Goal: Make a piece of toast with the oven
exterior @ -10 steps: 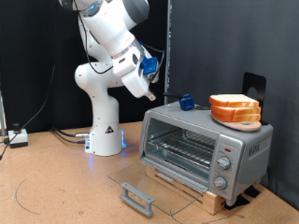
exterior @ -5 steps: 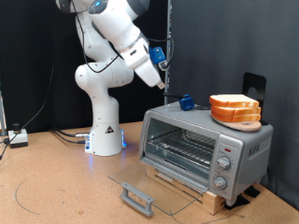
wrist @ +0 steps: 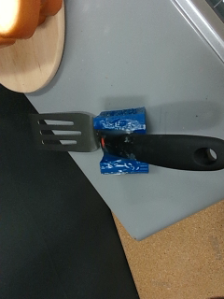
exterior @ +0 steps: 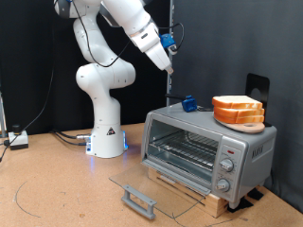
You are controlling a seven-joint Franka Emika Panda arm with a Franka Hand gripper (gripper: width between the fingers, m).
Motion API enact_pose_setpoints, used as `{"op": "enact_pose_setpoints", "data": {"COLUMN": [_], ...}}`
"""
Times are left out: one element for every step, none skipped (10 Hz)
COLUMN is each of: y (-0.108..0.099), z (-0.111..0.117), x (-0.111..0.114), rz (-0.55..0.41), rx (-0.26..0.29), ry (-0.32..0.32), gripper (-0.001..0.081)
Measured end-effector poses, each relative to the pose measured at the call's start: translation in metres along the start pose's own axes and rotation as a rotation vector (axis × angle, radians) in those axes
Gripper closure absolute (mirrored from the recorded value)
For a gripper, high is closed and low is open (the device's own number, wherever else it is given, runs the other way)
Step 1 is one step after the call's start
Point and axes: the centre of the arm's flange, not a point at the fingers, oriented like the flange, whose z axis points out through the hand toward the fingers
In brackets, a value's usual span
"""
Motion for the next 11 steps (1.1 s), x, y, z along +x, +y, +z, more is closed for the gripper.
{"op": "enact_pose_setpoints", "data": {"y": [0.000, -0.002, -0.008, -0.020, -0.032, -0.043, -0.053, -0.059, -0.062, -0.061, -0.059], "z": [0.000, 0.002, 0.008, 0.018, 0.029, 0.040, 0.054, 0.068, 0.082, 0.092, 0.100], "x": [0.000, 0.000, 0.003, 0.003, 0.000, -0.003, -0.008, -0.013, -0.017, -0.018, -0.018], "rz": [-0.004, -0.038, -0.065, -0.084, -0.078, -0.046, -0.013, 0.017, 0.036, 0.040, 0.035], "rx": [-0.001, -0.002, -0.028, -0.061, -0.086, -0.108, -0.130, -0.154, -0.180, -0.209, -0.239], "ry": [-0.001, -0.003, 0.036, 0.081, 0.109, 0.130, 0.118, 0.093, 0.070, 0.065, 0.075], "gripper": [-0.0001, -0.0001, -0.0001, -0.0001, -0.0001, -0.0001, -0.0001, -0.0001, -0.0001, -0.0001, -0.0001]}}
